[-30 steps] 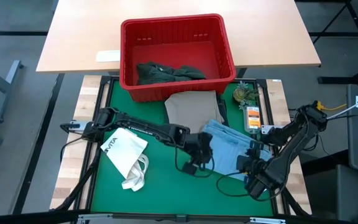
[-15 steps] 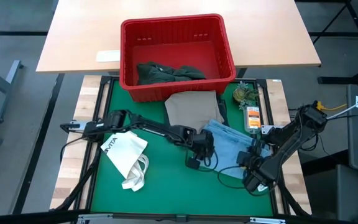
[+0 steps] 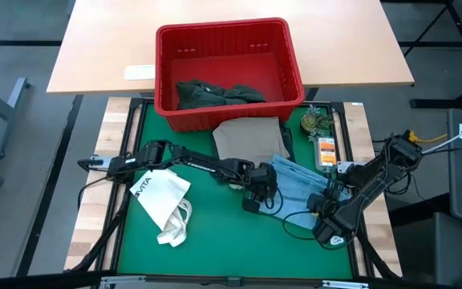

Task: Fold laundry
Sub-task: Fold the blue pants

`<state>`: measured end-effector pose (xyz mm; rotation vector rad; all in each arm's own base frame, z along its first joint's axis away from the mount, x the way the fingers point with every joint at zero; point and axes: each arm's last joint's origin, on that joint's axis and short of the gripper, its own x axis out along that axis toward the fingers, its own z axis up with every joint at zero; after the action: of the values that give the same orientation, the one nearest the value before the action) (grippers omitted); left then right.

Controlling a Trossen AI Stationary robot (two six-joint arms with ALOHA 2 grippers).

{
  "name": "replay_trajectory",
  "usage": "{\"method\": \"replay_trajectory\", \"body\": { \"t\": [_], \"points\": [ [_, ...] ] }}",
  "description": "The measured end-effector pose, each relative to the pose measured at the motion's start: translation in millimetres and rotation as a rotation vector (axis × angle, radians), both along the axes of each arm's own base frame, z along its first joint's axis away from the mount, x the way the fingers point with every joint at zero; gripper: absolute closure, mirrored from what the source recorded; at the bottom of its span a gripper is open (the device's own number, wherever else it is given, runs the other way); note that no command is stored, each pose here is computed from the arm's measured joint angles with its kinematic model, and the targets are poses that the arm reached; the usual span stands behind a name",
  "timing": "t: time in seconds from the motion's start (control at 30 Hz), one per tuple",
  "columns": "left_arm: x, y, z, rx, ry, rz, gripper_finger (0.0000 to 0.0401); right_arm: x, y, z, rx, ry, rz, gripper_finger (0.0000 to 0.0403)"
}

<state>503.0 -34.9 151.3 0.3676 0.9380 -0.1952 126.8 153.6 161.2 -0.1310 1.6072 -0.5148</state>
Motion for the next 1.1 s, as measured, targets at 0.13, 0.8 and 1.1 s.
{"method": "replay_trajectory", "body": {
  "t": [0.13,0.8,1.1],
  "points": [
    [-2,-7,8,-0.007,-0.01,0.006,0.0276,2,3,16,-0.025,0.033,0.001,0.0228],
    [-18,-64,56,-0.191,-0.093,-0.102,0.0276,43,44,68,0.088,-0.307,0.284,0.0228],
    [-24,-56,21,-0.101,-0.024,-0.047,0.0276,37,40,20,0.031,-0.151,0.276,0.0228]
  ]
}}
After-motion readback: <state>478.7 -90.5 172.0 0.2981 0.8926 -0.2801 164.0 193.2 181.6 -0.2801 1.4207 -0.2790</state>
